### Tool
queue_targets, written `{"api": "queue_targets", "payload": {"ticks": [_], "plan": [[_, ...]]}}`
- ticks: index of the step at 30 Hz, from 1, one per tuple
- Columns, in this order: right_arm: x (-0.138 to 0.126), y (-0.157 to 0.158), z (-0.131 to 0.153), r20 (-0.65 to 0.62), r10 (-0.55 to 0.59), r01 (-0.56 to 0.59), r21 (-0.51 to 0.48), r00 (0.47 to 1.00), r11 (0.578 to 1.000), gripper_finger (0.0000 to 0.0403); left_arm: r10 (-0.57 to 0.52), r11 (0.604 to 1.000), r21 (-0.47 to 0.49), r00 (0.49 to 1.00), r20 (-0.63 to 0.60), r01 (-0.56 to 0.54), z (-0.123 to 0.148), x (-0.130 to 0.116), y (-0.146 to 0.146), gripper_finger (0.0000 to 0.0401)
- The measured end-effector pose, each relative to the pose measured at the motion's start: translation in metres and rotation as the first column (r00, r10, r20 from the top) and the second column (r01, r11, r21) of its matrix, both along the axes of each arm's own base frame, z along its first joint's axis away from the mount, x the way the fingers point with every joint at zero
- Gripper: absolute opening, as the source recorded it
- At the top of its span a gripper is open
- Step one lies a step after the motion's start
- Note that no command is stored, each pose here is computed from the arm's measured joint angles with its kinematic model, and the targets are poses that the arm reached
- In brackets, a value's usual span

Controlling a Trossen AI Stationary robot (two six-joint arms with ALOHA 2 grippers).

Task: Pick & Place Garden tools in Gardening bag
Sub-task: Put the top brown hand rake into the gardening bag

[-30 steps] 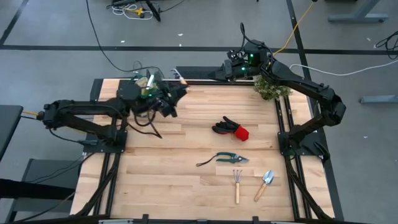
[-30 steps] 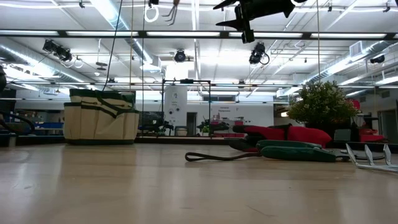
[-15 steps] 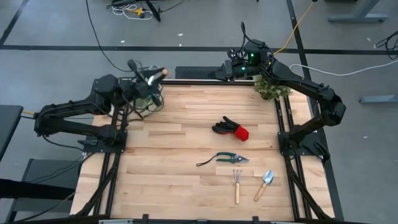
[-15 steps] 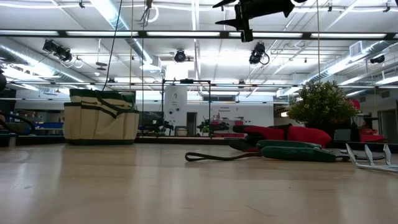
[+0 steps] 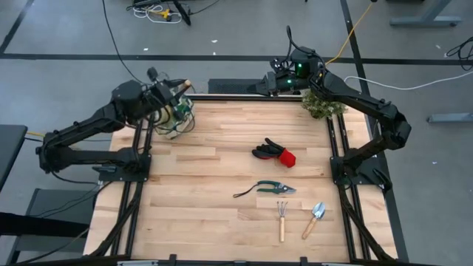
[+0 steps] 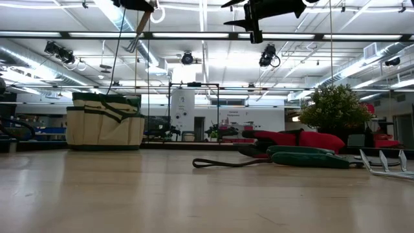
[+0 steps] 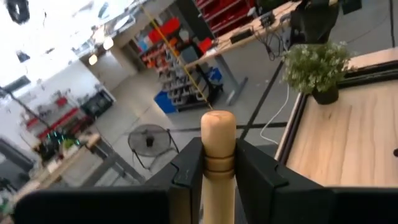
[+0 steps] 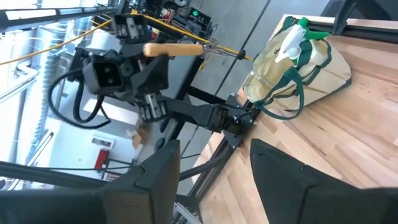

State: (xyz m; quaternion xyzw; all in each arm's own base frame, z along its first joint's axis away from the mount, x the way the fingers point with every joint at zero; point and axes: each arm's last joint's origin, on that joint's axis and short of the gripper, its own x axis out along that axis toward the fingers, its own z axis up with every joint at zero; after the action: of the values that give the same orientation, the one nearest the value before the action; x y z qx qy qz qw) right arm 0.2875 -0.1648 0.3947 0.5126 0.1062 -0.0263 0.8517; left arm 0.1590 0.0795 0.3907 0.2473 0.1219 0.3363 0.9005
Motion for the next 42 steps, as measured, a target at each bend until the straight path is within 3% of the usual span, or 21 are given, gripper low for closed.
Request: {"api": "queue_targets", "payload": {"ticks": [11,27,33,42], "plan": [[0.0,0.001,0.0,0.002,0.018,-0.018,0.0,1.0,1.0,0.0197,0.096,0.974,-0.214,0.987,0.129,-0.067,-0.005,-0.006,0.011,0.008],[0.0,0.0,0.0,0.003,0.02,-0.02,-0.008,1.0,1.0,0.0197,0.185,0.913,-0.366,0.982,-0.025,-0.181,-0.027,-0.016,0.02,0.0083],[0.0,0.001,0.0,0.003,0.02,-0.02,-0.008,1.0,1.0,0.0197,0.268,0.873,-0.407,0.962,-0.06,-0.269,-0.042,-0.021,0.025,0.0081],[0.0,0.0,0.0,0.003,0.021,-0.021,-0.012,1.0,1.0,0.0197,0.421,0.782,-0.472,0.903,-0.081,-0.407,-0.069,-0.026,0.034,0.0081]]}}
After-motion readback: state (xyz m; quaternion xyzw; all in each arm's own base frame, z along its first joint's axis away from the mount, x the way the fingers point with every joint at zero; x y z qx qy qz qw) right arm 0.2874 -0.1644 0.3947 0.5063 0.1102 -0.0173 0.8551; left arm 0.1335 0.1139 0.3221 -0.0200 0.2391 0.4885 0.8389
